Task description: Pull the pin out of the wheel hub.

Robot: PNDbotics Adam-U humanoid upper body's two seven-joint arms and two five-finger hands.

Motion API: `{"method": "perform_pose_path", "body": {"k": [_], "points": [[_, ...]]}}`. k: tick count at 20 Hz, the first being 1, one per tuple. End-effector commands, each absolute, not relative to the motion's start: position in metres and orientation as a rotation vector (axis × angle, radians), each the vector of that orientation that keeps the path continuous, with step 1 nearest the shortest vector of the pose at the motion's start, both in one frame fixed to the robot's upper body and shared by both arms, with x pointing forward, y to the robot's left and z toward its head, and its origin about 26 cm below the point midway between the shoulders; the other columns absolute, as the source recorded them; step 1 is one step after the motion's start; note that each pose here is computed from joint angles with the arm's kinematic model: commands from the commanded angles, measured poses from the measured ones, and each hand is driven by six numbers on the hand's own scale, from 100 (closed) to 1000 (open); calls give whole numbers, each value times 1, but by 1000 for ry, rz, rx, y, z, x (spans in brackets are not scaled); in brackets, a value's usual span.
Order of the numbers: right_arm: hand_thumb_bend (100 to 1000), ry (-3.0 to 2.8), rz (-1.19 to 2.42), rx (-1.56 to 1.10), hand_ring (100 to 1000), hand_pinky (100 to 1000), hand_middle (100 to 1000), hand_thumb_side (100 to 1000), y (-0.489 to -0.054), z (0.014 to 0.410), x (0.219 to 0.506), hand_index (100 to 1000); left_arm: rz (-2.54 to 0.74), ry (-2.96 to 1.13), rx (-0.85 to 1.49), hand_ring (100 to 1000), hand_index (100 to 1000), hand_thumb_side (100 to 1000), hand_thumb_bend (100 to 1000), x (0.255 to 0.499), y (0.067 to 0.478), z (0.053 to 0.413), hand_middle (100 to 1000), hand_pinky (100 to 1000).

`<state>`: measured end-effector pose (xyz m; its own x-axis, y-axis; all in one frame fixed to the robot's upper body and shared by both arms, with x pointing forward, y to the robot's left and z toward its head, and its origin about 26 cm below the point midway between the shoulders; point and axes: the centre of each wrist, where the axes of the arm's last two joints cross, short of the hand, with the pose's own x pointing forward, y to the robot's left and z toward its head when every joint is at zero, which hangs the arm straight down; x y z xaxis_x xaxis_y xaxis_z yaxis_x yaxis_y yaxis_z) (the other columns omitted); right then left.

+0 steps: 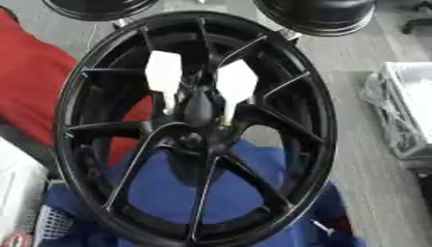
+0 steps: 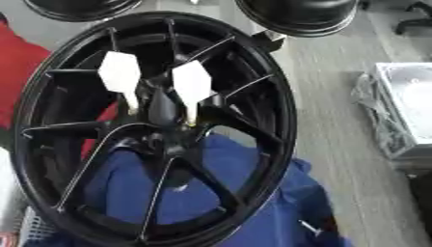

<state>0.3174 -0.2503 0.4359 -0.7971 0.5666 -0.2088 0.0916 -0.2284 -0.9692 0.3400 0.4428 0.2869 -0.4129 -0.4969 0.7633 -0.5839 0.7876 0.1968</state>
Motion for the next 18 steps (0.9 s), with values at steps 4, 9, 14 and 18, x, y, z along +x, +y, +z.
{"method": "perform_pose_path", "body": {"k": [4, 9, 14, 18], "points": [[118, -1693, 2156, -702, 857, 890, 819, 599, -229, 437, 323, 872, 77, -2130, 823, 833, 871, 771, 516, 334, 444, 308, 853, 780], [140, -1637, 2205, -614, 866, 893, 825, 573, -210, 424, 340, 874, 64, -2128, 812, 834, 872, 774, 509, 335, 442, 307, 853, 777], [160, -1592, 2256, -567, 878, 899, 834, 543, -206, 410, 346, 882, 60, -2121, 809, 834, 870, 777, 505, 336, 442, 306, 861, 777], [198, -1571, 2276, -529, 886, 903, 839, 470, -204, 402, 347, 894, 52, -2116, 796, 835, 870, 782, 500, 337, 440, 304, 863, 777]]}}
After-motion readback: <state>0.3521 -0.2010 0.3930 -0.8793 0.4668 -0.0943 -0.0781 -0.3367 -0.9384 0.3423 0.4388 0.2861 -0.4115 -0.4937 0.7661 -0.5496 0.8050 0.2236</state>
